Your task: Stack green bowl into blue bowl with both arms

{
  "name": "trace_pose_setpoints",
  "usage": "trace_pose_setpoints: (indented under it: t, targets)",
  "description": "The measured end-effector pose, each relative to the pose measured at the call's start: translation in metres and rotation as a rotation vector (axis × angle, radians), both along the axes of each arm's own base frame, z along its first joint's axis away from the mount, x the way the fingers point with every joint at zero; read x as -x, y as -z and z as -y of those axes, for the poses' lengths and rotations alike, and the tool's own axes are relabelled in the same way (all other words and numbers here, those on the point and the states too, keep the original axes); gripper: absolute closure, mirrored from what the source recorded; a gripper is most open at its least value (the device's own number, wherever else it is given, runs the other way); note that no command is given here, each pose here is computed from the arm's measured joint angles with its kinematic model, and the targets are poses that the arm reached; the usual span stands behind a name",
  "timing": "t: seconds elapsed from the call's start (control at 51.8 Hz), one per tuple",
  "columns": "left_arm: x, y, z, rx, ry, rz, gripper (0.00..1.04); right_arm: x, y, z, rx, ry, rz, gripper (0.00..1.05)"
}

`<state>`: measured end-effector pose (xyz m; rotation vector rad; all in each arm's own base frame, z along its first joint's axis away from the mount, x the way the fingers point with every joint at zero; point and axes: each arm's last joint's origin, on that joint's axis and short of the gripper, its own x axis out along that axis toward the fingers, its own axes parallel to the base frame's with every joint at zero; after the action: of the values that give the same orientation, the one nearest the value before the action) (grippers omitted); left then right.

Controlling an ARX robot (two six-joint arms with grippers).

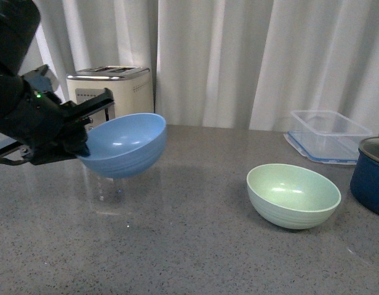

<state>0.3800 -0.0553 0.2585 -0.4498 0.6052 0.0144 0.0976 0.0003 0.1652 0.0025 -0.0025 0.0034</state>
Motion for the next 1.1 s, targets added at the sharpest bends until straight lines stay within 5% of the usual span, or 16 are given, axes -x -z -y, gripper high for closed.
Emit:
trace_pose_setpoints:
  t: [0.328, 0.772, 1.1]
  targets:
    - [-0.023, 0.022, 0.070, -0.058, 0.115, -0.061, 1.01, 0.000, 0.000, 0.000, 0.000, 0.000, 0.000, 0.10]
    - [-0.042, 0.042, 0.092, -0.119, 0.117, -0.110, 1.01, 0.000, 0.000, 0.000, 0.000, 0.000, 0.000, 0.10]
    - [-0.039, 0.036, 0.099, -0.123, 0.174, -0.084, 0.54, 0.000, 0.000, 0.000, 0.000, 0.000, 0.000, 0.10]
